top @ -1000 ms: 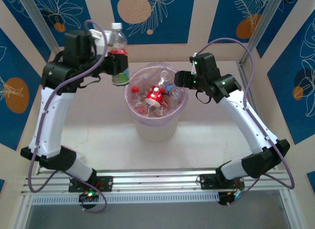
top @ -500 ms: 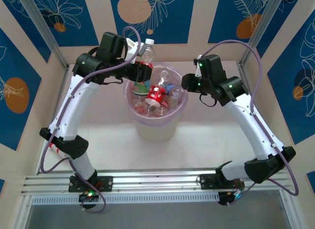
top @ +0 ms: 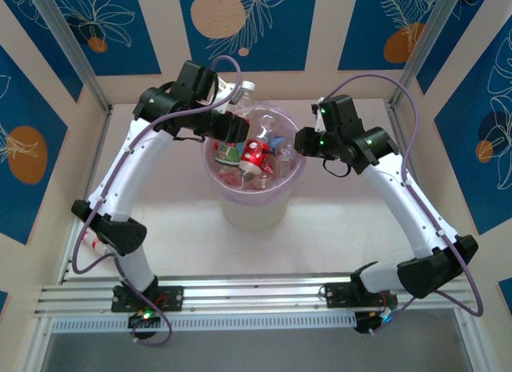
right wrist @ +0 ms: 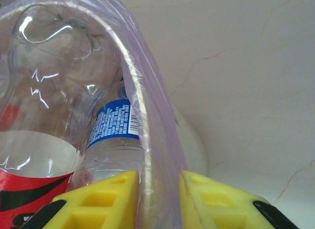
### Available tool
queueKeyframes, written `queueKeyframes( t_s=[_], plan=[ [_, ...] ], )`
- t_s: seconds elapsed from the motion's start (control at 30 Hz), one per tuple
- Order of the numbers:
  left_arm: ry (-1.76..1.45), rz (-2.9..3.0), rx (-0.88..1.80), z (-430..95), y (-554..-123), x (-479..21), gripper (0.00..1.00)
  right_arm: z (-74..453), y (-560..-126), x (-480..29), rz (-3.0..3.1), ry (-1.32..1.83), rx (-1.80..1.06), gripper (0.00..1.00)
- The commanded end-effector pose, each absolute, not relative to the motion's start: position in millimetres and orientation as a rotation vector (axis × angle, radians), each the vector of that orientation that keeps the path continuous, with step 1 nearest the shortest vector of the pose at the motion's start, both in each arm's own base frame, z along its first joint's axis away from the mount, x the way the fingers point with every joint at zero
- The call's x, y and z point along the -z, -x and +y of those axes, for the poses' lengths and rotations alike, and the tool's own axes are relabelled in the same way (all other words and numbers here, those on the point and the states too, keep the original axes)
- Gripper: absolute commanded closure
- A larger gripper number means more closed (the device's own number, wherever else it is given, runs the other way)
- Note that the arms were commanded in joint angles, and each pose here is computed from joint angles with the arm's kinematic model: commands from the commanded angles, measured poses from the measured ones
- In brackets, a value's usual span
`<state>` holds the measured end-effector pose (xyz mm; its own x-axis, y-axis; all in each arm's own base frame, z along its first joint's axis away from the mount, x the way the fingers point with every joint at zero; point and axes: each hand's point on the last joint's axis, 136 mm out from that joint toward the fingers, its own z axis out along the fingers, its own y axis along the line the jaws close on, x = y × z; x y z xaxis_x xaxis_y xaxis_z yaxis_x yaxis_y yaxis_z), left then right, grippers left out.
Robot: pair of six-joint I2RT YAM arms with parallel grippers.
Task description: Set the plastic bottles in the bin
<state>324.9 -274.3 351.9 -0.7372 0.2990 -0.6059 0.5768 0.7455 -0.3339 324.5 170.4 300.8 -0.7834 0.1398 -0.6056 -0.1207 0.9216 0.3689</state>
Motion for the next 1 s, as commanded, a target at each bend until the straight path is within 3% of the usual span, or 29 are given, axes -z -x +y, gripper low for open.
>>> queueKeyframes(
  t_s=[0.0, 0.13, 0.2, 0.37, 0.67, 0.83, 0.97],
  plan=[
    [-0.713, 2.484, 0.667, -274, -319, -330, 1.0, 175, -325, -298, 2.419, -0.004, -0.554, 0.72],
    [-0.728, 2.511, 0.652, -273, -319, -318, 0.99, 176, -327, -298, 2.417, 0.003, -0.554, 0.73],
    [-0.745, 2.525, 0.655, -274, -318, -312, 0.94, 177, -328, -298, 2.415, 0.002, -0.555, 0.73],
    [-0.752, 2.544, 0.66, -276, -319, -305, 0.65, 177, -329, -297, 2.416, 0.001, -0.554, 0.74],
    [-0.692, 2.455, 0.7, -274, -326, -333, 0.21, 177, -331, -298, 2.413, 0.002, -0.553, 0.74],
    [-0.669, 2.4, 0.643, -267, -337, -346, 0.15, 178, -330, -298, 2.413, 0.006, -0.553, 0.74],
    [-0.647, 2.324, 0.598, -263, -351, -363, 0.16, 177, -330, -298, 2.411, 0.006, -0.55, 0.74]
  ],
)
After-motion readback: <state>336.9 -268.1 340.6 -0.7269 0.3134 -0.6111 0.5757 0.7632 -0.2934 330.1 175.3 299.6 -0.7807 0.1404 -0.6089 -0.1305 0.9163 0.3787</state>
